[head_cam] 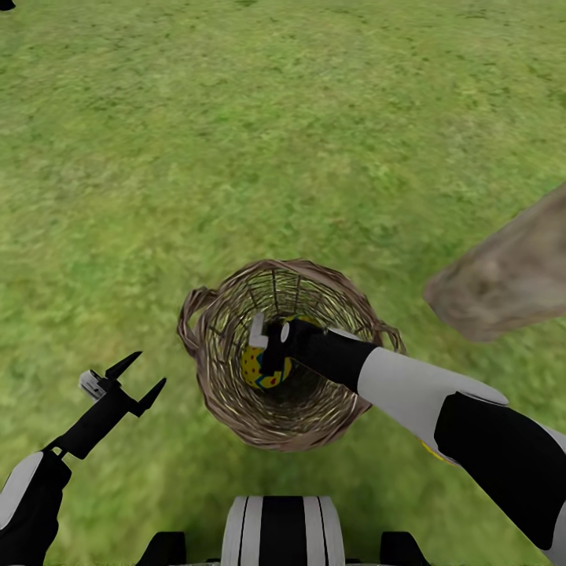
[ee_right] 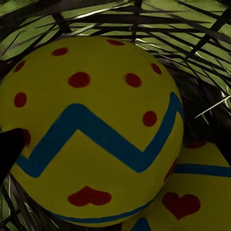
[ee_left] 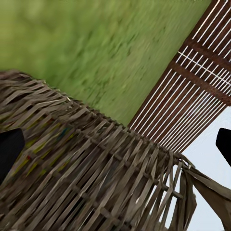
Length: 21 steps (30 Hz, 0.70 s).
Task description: Take the three Easter eggs out of the wicker basket on the lawn in the garden, then place them on the lawn next to a single tree (choose any tree) so that all three eggs are next to the same tree and none are left in the basket.
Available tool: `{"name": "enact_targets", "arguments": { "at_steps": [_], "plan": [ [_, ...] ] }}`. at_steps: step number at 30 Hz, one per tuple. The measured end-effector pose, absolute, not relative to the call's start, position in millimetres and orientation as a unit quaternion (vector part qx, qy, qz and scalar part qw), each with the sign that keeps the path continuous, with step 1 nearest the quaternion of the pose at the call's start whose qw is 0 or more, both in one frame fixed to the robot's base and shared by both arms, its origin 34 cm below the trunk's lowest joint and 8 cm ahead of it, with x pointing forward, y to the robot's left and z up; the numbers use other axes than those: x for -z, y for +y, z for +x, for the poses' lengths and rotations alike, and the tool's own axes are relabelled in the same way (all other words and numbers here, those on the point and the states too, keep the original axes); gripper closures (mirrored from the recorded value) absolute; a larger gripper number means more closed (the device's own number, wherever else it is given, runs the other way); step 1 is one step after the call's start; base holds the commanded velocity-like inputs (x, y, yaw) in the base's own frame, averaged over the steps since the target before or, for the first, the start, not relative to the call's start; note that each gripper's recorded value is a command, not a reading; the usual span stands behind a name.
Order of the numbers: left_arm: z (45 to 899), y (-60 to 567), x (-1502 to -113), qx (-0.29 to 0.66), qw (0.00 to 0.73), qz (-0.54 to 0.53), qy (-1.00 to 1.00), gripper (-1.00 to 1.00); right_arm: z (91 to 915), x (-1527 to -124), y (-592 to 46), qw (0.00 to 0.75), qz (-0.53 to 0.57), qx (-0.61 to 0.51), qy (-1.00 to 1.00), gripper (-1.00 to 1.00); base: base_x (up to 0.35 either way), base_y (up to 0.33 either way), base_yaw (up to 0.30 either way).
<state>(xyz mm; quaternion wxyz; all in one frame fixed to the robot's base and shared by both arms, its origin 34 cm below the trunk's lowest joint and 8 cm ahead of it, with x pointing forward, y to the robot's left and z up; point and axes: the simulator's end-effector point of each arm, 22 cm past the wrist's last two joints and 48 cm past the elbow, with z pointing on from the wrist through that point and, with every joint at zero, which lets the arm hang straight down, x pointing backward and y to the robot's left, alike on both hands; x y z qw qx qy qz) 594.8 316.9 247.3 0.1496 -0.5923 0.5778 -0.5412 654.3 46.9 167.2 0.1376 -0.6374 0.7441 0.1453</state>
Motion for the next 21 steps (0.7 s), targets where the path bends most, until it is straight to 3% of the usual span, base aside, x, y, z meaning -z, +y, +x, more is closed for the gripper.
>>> {"name": "enact_targets", "arguments": {
  "at_steps": [21],
  "plan": [
    [586.2,317.6,-230.0,0.531,0.14,-0.601,0.581,-1.0,635.8,-146.4,47.6,0.121,-0.635,-0.159,0.747,-1.0,0.0,0.0,0.0]
  ]
}}
